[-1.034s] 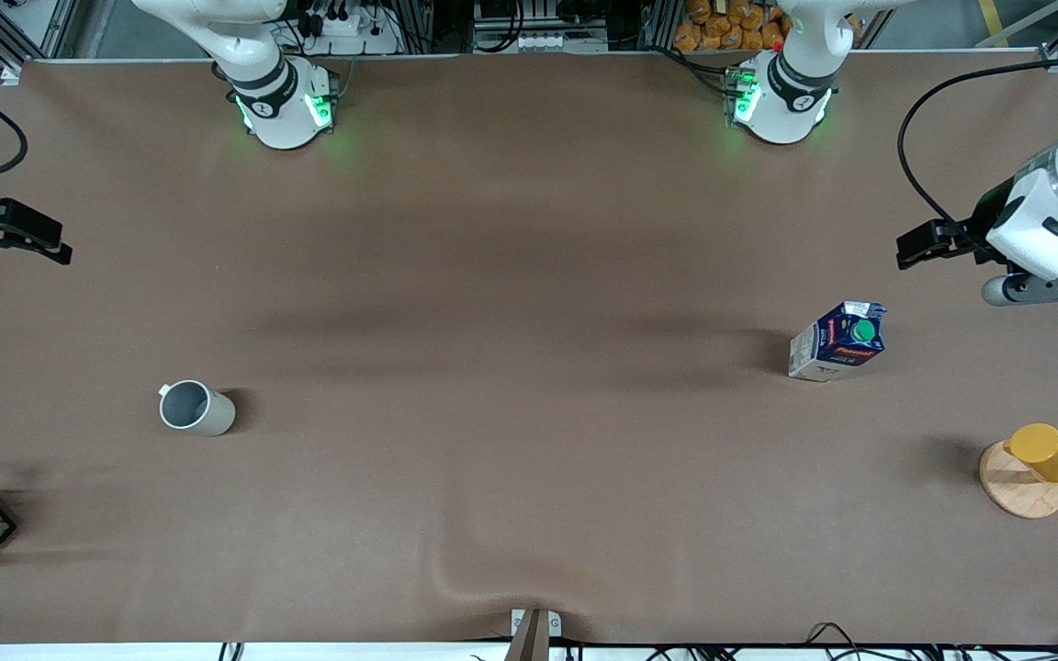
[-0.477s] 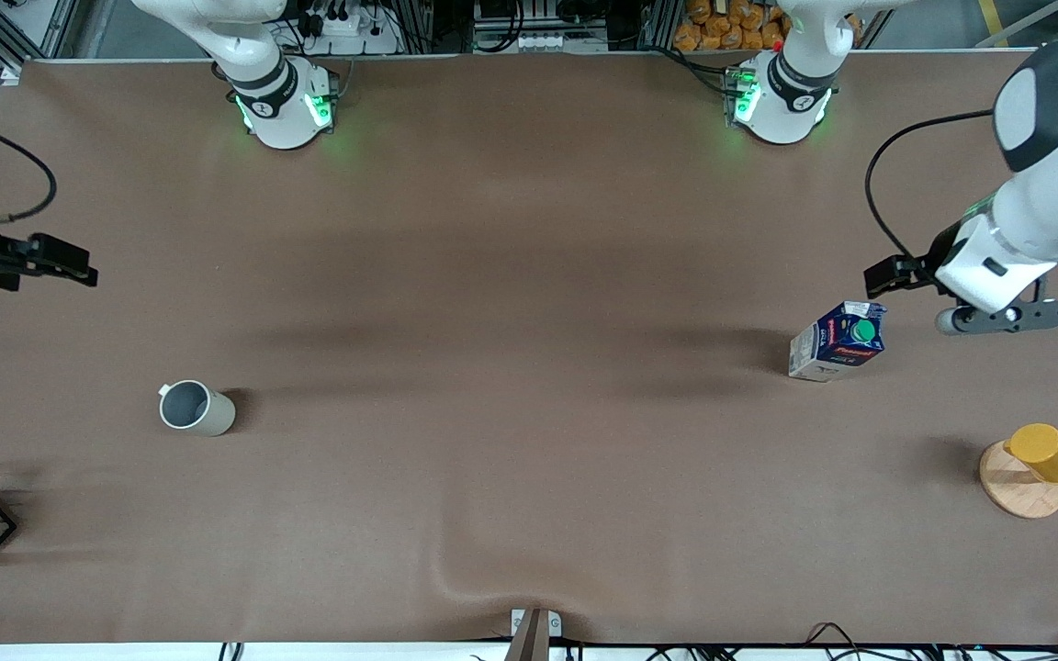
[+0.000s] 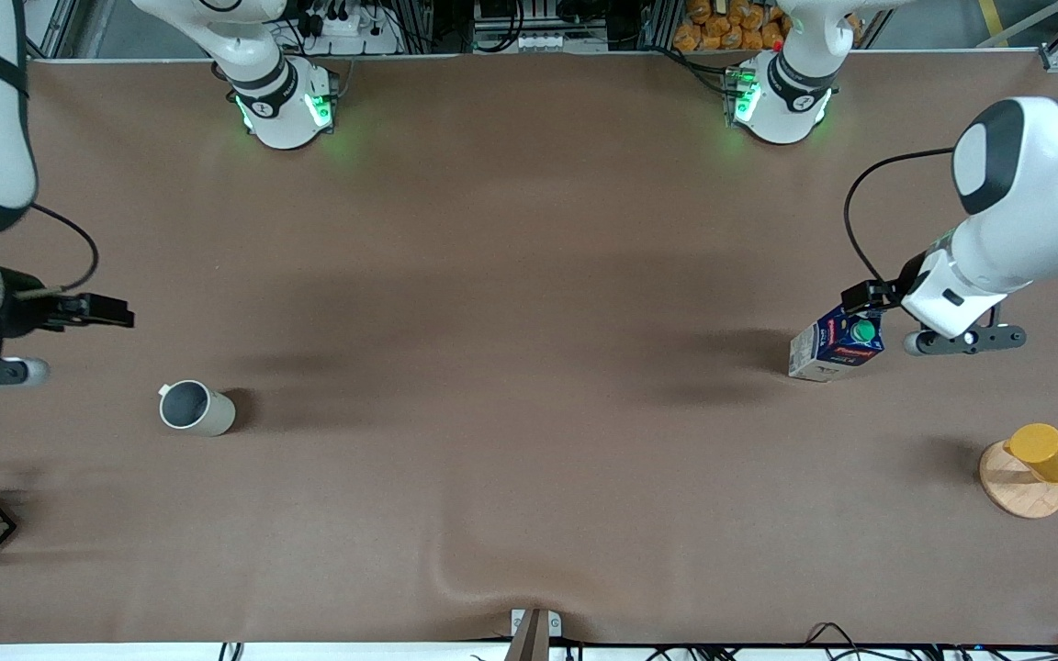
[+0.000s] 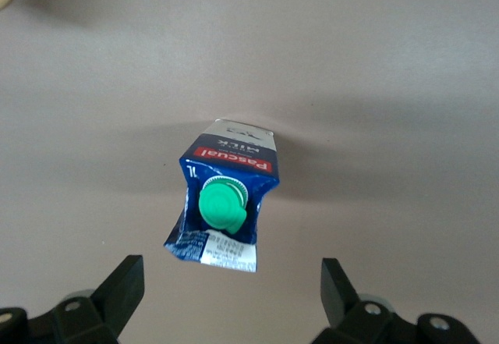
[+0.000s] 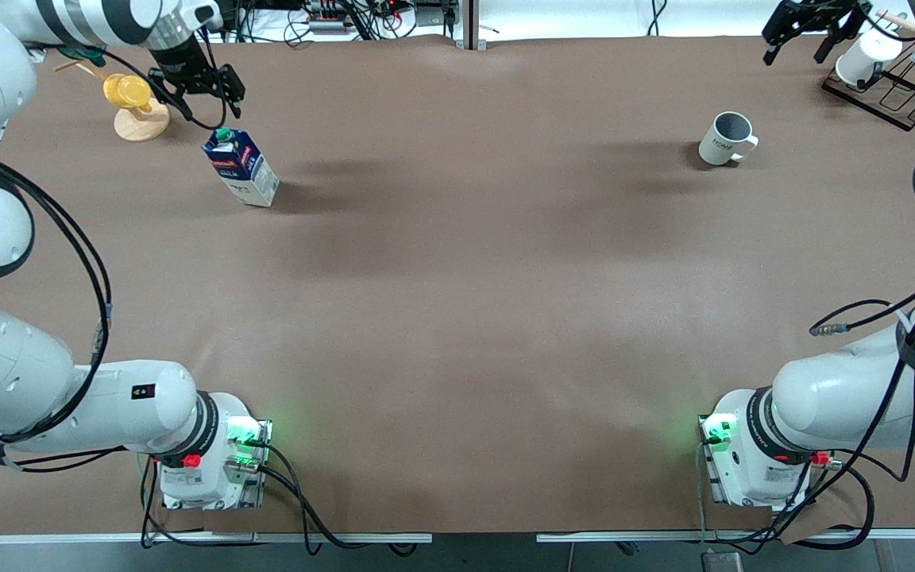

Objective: Place milk next to cup
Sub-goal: 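Grasp the milk carton with the left gripper while the right gripper reaches the mug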

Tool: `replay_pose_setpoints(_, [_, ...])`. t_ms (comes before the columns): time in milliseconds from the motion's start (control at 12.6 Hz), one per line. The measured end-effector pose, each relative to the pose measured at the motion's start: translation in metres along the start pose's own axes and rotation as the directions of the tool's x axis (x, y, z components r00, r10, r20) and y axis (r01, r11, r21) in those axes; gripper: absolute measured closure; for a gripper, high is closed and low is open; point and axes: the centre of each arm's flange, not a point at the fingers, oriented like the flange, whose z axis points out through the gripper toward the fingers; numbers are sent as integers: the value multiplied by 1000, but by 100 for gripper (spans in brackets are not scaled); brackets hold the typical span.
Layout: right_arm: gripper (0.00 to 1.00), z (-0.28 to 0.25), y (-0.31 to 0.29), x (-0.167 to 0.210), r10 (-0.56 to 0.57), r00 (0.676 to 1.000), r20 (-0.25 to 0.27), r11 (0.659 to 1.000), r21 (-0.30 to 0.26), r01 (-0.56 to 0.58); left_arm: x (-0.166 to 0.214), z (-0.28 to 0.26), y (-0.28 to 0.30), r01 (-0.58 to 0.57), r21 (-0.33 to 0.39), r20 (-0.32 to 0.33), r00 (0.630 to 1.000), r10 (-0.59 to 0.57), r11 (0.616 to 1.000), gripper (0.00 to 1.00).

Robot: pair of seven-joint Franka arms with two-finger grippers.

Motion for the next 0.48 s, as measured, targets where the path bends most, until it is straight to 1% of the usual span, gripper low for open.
replay_pose_setpoints(318, [0, 75, -60, 49, -96, 995, 25, 995, -9, 96, 5, 33, -12, 15, -7, 12, 1000, -15, 1000, 0])
replay_pose_setpoints(477, [0, 103, -74, 68, -119, 993, 2, 993, -17, 119, 8, 41, -14, 17, -10, 17, 1000, -17, 1000, 0])
